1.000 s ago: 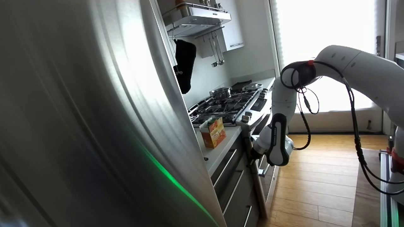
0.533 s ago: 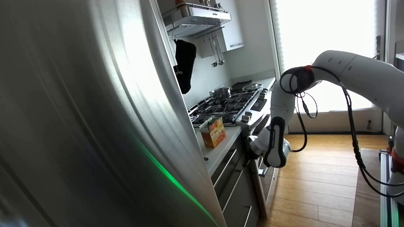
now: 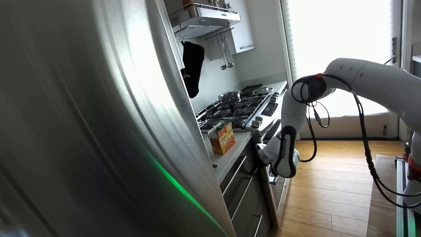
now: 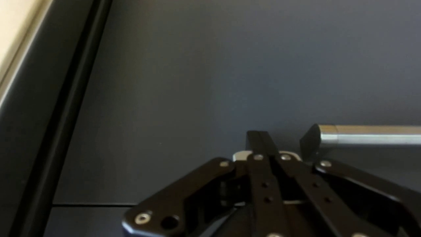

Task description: Close the open drawer at the bottom left

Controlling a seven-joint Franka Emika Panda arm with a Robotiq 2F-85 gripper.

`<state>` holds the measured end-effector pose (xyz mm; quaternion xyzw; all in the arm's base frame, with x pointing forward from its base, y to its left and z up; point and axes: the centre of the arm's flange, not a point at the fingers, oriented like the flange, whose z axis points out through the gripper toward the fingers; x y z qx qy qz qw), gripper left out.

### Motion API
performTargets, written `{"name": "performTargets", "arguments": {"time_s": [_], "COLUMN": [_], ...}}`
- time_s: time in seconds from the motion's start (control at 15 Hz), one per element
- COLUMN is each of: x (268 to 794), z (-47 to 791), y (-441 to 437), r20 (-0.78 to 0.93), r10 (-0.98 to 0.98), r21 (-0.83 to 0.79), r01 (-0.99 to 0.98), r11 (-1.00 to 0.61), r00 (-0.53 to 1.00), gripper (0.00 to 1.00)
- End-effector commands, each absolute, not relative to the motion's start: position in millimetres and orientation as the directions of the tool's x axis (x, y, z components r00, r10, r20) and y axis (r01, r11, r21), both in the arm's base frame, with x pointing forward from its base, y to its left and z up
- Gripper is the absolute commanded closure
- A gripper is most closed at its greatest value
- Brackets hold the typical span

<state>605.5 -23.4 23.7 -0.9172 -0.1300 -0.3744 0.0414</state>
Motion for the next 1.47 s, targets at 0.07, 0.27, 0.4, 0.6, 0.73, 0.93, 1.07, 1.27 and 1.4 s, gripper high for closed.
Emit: {"name": "performTargets", "arguments": {"time_s": [0.07,0.27,0.4,0.6,0.73,0.93,1.07,1.27,1.4], "x": [614,596,579,551,532,507,495,487,484], "z": [10,19,30,56,80,123,155,207,242], "y": [-25,-24,-25,-30,-35,-38,-32,-16,-6], "r20": [0.71,0.63,0.579,0.516,0.466,0.405,0.377,0.364,0.354], "r10": [0.187,0.188,0.2,0.224,0.243,0.253,0.262,0.254,0.245], "r21": [-0.003,0.003,0.009,0.032,0.074,0.127,0.13,0.103,0.075], "r01": [0.27,0.239,0.24,0.243,0.236,0.221,0.229,0.232,0.233], "r11": [-0.963,-0.971,-0.971,-0.97,-0.969,-0.967,-0.965,-0.967,-0.97], "r00": [0.679,0.753,0.79,0.827,0.851,0.879,0.889,0.896,0.903], "gripper": [1.0,1.0,1.0,0.73,0.6,0.38,0.22,0.01,0.0]}}
